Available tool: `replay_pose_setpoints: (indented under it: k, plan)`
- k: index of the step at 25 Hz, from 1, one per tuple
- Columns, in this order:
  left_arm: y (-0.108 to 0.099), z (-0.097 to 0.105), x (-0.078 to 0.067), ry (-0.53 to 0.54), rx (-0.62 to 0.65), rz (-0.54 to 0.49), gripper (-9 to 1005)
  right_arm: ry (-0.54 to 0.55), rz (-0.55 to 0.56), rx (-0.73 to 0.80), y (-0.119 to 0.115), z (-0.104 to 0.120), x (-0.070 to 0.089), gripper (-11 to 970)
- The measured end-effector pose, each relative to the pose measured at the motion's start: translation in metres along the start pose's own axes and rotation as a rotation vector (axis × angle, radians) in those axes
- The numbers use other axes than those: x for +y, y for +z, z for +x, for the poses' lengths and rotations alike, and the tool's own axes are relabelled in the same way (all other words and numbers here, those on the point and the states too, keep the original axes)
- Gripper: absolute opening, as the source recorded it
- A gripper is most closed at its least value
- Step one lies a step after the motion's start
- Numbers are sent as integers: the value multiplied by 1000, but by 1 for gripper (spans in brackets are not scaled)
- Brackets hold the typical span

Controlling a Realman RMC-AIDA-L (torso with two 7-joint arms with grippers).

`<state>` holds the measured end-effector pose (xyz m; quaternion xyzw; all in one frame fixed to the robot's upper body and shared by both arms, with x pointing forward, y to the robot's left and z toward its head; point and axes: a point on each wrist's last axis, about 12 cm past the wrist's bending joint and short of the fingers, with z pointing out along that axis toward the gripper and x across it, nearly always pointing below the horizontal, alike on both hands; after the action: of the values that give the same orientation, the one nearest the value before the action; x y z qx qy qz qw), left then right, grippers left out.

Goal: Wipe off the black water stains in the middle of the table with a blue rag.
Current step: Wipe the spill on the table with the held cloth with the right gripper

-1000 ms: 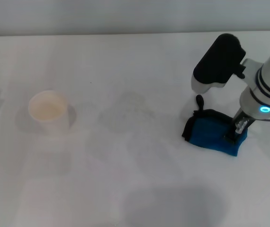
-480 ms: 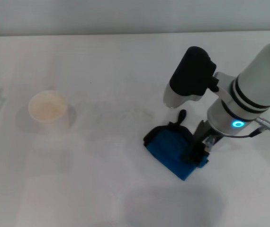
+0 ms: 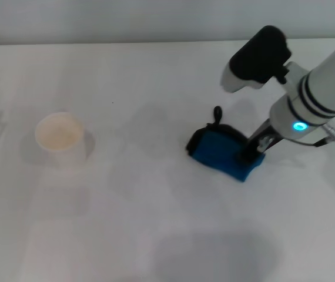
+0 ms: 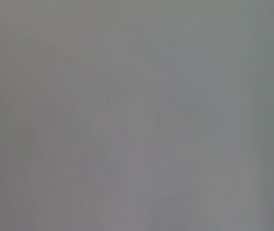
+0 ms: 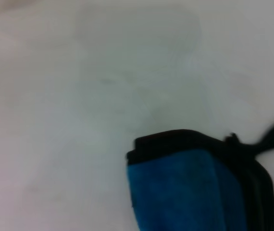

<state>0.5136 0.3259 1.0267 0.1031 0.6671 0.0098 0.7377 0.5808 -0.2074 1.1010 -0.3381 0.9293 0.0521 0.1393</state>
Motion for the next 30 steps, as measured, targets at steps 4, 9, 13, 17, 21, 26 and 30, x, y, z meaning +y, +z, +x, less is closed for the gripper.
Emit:
replay_pose_setpoints:
  k: [4,9,13,17,21,26,30]
  plan:
    - [0,0,0,-1,-2,-3,889,41,21,1,-2,4,-12,107]
    - [2,-1,0,-1,-5,0,889,108,74,-8,-8,12,-33,110]
    - [3,-1,-1,-2,-6,3,889,133,89,-9,-7,15,-41,113]
    - [3,-1,-2,-4,-7,4,889,140,94,3,-5,19,-44,116]
    - [3,-1,-3,-5,-8,5,889,150,97,1,-6,21,-47,119]
    - [3,-1,-3,-7,-8,8,889,168,114,2,-8,24,-53,122]
    - [3,-2,-3,-5,-10,8,889,196,126,-1,-9,27,-59,125]
